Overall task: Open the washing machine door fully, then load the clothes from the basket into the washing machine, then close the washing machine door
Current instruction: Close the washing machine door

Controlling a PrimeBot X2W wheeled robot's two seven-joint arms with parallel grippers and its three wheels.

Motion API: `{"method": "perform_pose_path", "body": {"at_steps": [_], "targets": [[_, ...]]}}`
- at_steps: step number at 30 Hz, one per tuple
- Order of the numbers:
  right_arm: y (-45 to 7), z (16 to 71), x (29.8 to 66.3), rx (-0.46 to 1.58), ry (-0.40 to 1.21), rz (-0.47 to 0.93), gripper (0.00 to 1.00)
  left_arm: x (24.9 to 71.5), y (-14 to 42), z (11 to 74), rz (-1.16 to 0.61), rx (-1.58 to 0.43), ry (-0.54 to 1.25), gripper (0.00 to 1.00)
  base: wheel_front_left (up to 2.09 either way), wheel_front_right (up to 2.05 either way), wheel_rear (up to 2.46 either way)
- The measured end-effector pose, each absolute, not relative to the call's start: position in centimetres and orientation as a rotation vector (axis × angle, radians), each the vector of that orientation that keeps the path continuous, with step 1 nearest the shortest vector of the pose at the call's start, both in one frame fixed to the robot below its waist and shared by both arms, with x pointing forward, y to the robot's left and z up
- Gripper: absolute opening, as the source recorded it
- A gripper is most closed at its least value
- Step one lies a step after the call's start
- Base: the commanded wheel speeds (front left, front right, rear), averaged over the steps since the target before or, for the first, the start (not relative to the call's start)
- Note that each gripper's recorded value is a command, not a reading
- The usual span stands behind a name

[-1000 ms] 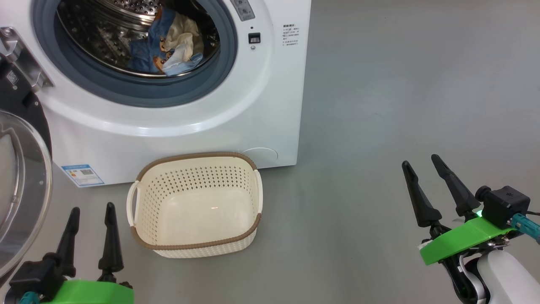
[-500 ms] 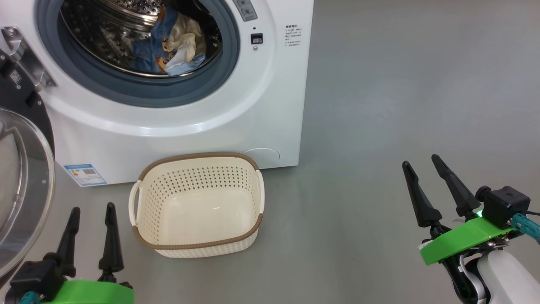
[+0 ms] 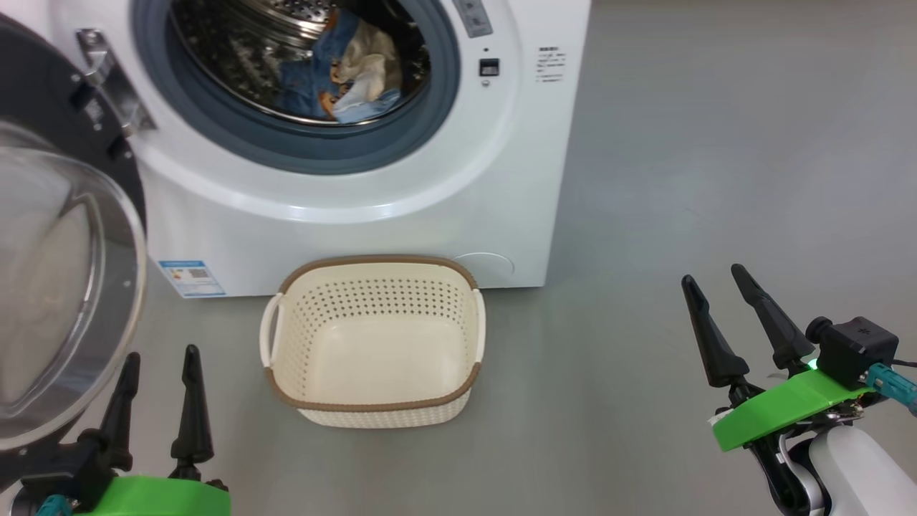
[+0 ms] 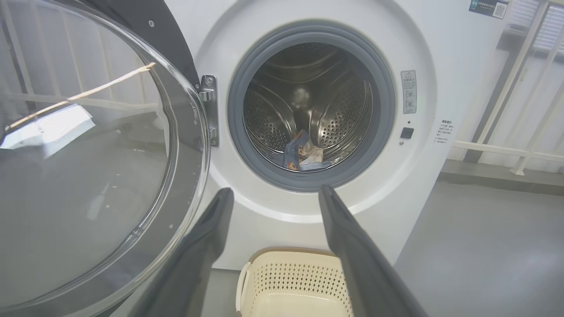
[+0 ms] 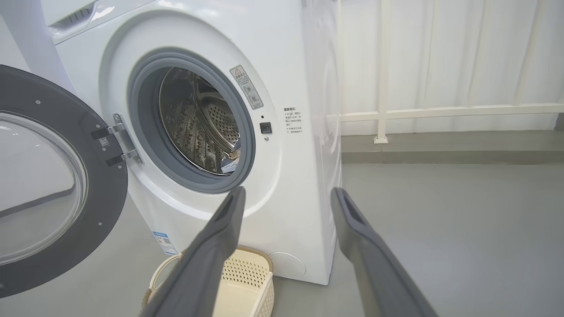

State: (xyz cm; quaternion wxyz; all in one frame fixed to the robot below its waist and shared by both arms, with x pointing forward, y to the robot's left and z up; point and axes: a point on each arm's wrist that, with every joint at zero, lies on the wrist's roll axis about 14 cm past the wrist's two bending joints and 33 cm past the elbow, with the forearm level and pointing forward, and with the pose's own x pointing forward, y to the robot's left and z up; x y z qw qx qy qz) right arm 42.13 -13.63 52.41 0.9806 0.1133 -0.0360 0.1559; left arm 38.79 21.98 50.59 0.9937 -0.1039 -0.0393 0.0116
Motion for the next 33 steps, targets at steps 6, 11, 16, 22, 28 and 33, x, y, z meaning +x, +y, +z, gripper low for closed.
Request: {"method": "perform_pose_path", "body": {"at_steps": [6, 11, 16, 22, 28, 33], "targets": [[-11.4, 52.5, 42.6, 0.235, -0.069, 0.371, 1.0, 37.4, 23.8, 50.8, 0.077, -0.204, -0.087, 1.0, 0.0, 0.0, 0.0], [-9.4, 52.6, 43.0, 0.24, -0.064, 0.426, 1.0, 36.0, 25.6, 50.9, 0.131, -0.199, -0.094, 1.0, 0.0, 0.0, 0.0], [-7.3, 52.4, 43.0, 0.239, -0.053, 0.483, 1.0, 34.8, 26.7, 50.9, 0.173, -0.199, -0.098, 1.0, 0.0, 0.0, 0.0], [-4.5, 52.5, 43.2, 0.246, -0.044, 0.555, 1.0, 32.4, 28.4, 50.2, 0.246, -0.205, -0.087, 1.0, 0.0, 0.0, 0.0], [-1.8, 52.1, 42.7, 0.261, -0.018, 0.626, 1.0, 30.3, 30.2, 50.2, 0.313, -0.203, -0.093, 1.0, 0.0, 0.0, 0.0], [0.5, 52.5, 42.3, 0.266, -0.017, 0.688, 1.0, 28.5, 31.5, 50.4, 0.365, -0.206, -0.107, 1.0, 0.0, 0.0, 0.0]]}}
